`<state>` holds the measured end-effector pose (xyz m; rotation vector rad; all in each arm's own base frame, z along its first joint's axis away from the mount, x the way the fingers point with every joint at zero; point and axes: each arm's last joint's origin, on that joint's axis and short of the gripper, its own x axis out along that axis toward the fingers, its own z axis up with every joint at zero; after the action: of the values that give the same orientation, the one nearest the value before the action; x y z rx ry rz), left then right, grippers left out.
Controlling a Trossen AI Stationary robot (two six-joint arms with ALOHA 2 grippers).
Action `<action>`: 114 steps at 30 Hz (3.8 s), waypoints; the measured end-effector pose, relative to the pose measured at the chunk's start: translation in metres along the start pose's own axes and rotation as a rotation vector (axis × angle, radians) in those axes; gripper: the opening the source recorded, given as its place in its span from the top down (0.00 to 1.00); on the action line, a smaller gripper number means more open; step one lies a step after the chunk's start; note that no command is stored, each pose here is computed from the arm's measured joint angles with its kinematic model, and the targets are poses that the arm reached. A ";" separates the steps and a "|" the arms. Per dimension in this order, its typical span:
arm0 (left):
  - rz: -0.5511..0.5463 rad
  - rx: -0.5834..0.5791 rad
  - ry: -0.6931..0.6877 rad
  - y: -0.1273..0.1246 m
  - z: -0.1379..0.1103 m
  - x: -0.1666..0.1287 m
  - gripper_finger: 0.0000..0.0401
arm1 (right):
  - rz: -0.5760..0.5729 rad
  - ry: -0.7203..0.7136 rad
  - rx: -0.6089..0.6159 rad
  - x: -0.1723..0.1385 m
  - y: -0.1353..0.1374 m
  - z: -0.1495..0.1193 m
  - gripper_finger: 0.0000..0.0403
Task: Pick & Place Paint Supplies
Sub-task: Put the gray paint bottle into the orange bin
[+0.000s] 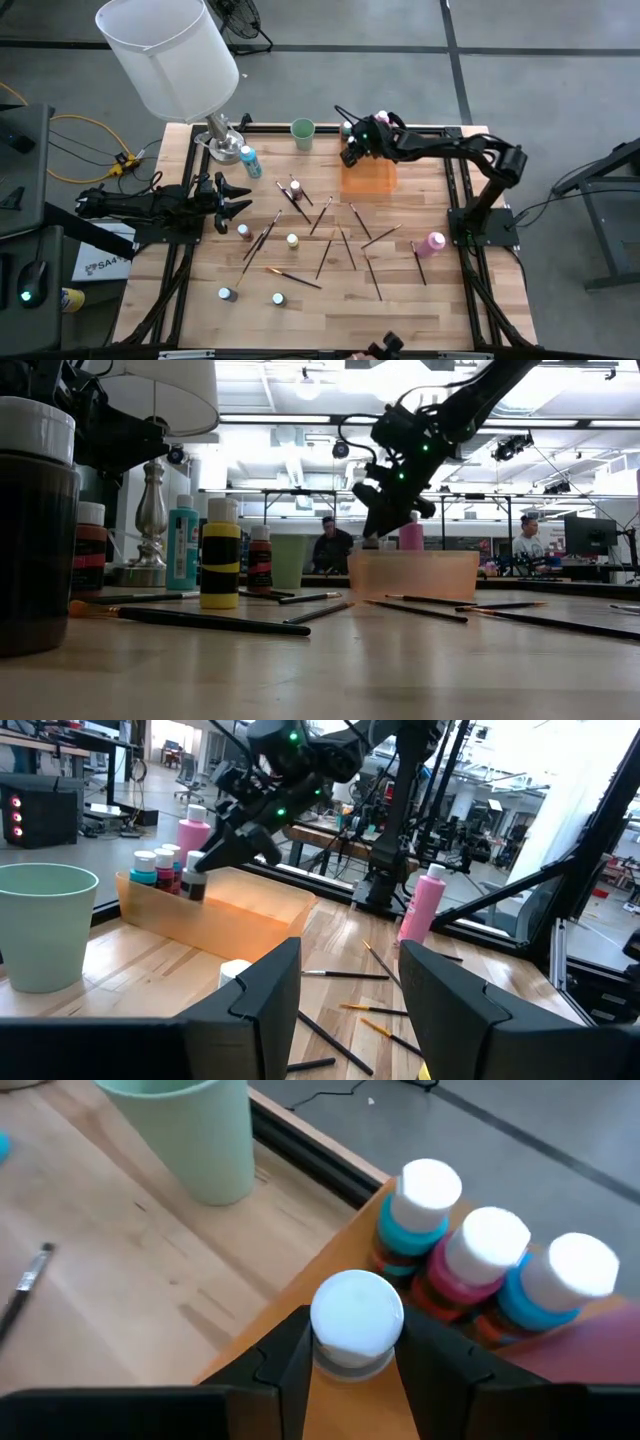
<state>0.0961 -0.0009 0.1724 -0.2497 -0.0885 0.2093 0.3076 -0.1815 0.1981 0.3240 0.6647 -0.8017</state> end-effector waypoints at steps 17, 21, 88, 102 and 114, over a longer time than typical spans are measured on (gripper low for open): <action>0.000 0.000 0.001 0.000 0.000 0.000 0.58 | 0.091 -0.005 -0.196 0.003 -0.006 0.003 0.69; 0.000 0.000 0.000 0.000 0.000 0.000 0.58 | 0.080 -0.004 -0.188 0.005 -0.013 0.005 0.69; 0.000 0.000 0.000 0.000 0.000 0.000 0.58 | 0.145 0.038 0.240 -0.002 0.002 0.012 0.70; 0.000 0.000 0.000 0.000 0.000 0.000 0.58 | -0.075 -0.083 0.247 0.010 0.001 0.011 0.70; 0.000 0.000 0.000 0.000 0.000 0.000 0.58 | -0.116 -0.117 0.246 0.025 0.005 0.006 0.69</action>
<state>0.0962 -0.0009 0.1723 -0.2496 -0.0881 0.2093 0.3264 -0.1952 0.1862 0.4611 0.4787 -1.0085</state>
